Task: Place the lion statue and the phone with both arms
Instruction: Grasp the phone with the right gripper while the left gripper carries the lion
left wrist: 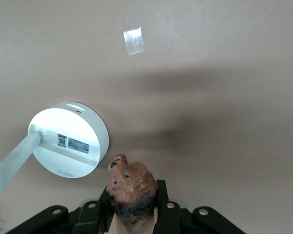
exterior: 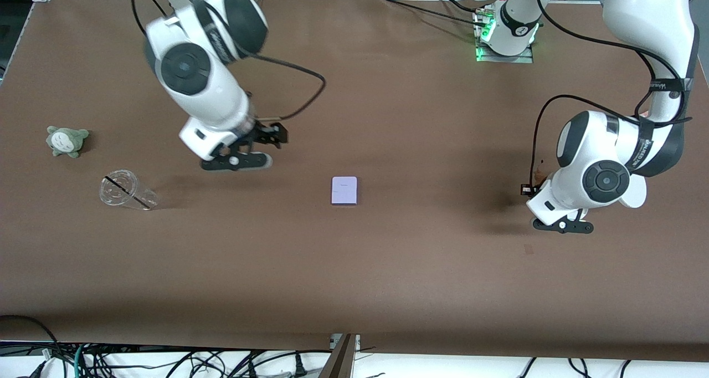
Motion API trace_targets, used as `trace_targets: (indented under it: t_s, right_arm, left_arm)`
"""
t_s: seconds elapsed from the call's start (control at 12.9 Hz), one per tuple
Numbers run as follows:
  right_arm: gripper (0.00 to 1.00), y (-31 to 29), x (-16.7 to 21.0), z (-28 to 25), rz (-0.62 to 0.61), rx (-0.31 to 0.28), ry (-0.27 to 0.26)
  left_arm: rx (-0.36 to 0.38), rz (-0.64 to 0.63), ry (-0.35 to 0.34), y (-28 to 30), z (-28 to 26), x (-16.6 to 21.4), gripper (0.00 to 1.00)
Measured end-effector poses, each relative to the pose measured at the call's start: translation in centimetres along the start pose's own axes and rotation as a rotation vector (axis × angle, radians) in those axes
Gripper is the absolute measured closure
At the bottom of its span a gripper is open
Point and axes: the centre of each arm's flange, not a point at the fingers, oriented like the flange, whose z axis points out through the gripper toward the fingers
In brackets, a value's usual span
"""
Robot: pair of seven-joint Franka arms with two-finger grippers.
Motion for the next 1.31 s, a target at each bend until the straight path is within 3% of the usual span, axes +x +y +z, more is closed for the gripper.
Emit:
trace_targets:
  t_s: [0.31, 0.62, 0.93, 1.08, 1.31]
  right_arm:
    - [0.0, -5.9, 2.3, 7.7, 0.019, 0.048, 0.057]
    - [0.0, -11.5, 3.5, 14.9, 0.004, 0.08, 0.078]
    - [0.0, -11.7, 4.5, 20.1, 0.01, 0.091, 0.092]
    - [0.0, -11.7, 4.8, 22.3, 0.012, 0.097, 0.101]
    - [0.0, -12.0, 4.7, 24.6, -0.002, 0.102, 0.106]
  left_arm:
    - [-0.04, 0.035, 0.018, -2.5, 4.0, 1.3, 0.63]
    - [-0.108, 0.097, 0.115, -1.1, 5.5, 1.6, 0.63]
    - [-0.138, 0.12, 0.168, -2.6, 8.4, 1.0, 0.63]
    - [-0.191, 0.113, 0.172, -1.1, 8.4, 0.8, 0.63]
    - [-0.21, 0.122, 0.174, 0.2, 8.1, 0.8, 0.63]
